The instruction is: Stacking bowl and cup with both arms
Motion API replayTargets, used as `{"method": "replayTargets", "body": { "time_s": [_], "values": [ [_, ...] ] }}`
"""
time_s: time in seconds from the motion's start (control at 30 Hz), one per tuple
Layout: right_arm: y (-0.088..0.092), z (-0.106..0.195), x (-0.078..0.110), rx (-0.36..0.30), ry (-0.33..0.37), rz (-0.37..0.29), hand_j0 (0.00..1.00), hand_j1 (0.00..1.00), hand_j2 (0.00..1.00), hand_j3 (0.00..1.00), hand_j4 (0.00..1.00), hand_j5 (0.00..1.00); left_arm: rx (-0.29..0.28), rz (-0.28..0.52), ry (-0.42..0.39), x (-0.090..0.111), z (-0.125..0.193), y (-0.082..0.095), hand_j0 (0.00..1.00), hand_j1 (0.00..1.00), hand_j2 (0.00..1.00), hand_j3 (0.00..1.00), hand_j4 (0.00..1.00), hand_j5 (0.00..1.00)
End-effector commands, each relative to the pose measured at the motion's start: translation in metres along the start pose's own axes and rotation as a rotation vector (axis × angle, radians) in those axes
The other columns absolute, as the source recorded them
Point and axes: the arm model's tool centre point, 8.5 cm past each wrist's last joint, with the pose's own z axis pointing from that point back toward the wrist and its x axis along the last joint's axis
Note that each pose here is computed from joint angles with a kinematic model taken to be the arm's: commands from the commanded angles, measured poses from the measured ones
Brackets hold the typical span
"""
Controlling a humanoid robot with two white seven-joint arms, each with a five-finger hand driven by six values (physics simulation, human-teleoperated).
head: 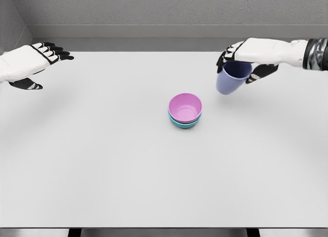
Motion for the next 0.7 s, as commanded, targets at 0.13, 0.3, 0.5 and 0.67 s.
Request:
{"method": "replayTargets", "body": {
  "time_s": [0.13,0.3,0.5,0.67],
  "values": [
    [-0.012,-0.002,0.012,-0.017,-0.030,0.031,0.59,0.59,0.59,0.59,0.59,0.59,0.003,0.004,0.004,-0.001,0.001,0.001,1.00,1.00,1.00,1.00,1.00,1.00],
    [-0.032,0.006,0.019,-0.065,-0.033,0.067,0.59,0.59,0.59,0.59,0.59,0.59,0.003,0.004,0.004,-0.001,0.001,0.001,1.00,1.00,1.00,1.00,1.00,1.00],
    [-0.034,-0.003,0.031,-0.070,-0.072,0.084,0.59,0.59,0.59,0.59,0.59,0.59,0.003,0.004,0.004,-0.001,0.001,0.001,1.00,1.00,1.00,1.00,1.00,1.00],
    [-0.034,-0.010,0.048,-0.065,-0.120,0.112,0.59,0.59,0.59,0.59,0.59,0.59,0.002,0.003,0.004,-0.001,0.001,0.000,1.00,1.00,1.00,1.00,1.00,1.00]
  ]
}}
